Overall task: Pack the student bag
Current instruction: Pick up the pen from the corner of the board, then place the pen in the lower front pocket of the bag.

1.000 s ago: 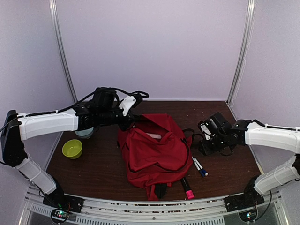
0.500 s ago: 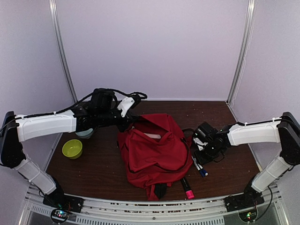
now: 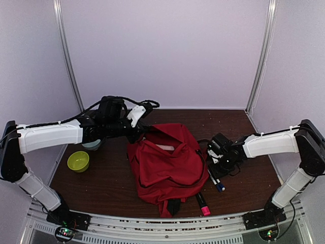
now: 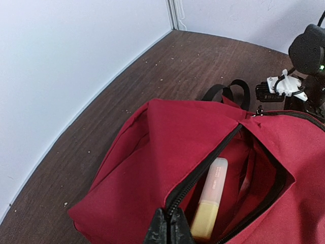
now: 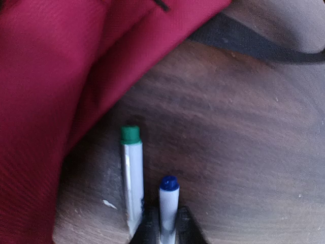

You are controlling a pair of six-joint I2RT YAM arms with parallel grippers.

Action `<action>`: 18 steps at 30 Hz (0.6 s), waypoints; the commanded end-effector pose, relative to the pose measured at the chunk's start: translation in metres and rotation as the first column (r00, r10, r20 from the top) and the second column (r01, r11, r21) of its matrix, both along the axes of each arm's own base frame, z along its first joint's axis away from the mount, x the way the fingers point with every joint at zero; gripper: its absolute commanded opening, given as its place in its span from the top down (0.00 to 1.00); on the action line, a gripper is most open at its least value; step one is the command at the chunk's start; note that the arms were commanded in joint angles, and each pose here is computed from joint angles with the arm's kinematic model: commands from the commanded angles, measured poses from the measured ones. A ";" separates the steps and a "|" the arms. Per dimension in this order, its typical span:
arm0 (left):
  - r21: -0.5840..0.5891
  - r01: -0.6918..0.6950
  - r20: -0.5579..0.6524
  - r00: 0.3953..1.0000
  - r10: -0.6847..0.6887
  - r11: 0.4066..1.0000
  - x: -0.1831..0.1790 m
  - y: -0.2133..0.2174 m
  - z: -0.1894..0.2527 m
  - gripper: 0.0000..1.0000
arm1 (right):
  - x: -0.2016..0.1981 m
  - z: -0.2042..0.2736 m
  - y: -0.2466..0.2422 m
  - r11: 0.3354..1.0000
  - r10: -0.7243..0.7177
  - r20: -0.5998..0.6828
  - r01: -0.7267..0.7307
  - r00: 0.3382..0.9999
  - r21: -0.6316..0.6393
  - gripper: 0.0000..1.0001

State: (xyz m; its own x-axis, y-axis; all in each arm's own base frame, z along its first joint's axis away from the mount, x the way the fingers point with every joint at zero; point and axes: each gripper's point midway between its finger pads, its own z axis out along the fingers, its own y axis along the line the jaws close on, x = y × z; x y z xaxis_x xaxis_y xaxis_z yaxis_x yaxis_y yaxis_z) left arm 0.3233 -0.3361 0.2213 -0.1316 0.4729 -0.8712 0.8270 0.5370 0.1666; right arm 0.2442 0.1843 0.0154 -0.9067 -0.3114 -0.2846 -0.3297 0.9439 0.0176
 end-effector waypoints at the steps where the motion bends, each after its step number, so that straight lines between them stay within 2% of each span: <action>1: -0.067 0.004 0.079 0.997 0.002 0.998 0.003 -0.002 0.032 1.00 | -0.010 -0.021 -0.022 0.994 -0.022 -0.048 0.017 0.999 -0.105 0.92; 4: -0.068 0.005 0.079 0.997 0.000 0.998 0.003 -0.002 0.033 1.00 | -0.001 -0.006 -0.025 0.992 -0.025 0.001 0.025 1.000 -0.125 1.00; 10: -0.072 0.009 0.079 0.997 -0.004 0.997 0.005 -0.005 0.035 1.00 | 0.028 0.065 -0.043 0.974 -0.020 0.188 0.062 0.982 -0.218 1.00; 13: -0.086 0.019 0.078 0.997 -0.012 0.996 0.003 -0.007 0.037 1.00 | 0.048 0.125 -0.020 0.994 0.030 0.341 0.007 0.940 -0.105 1.00; 15: -0.094 0.023 0.077 0.997 -0.016 0.995 0.003 -0.007 0.038 1.00 | 0.054 0.171 0.017 0.991 0.102 0.471 -0.132 0.876 0.031 1.00; 17: -0.101 0.026 0.078 0.997 -0.018 0.995 0.002 -0.008 0.040 1.00 | 0.048 0.223 0.064 0.932 0.191 0.639 -0.341 0.745 0.119 1.00; 18: -0.107 0.027 0.078 0.997 -0.019 0.994 0.002 -0.009 0.041 1.00 | 0.037 0.242 0.090 0.871 0.238 0.715 -0.471 0.657 0.143 1.00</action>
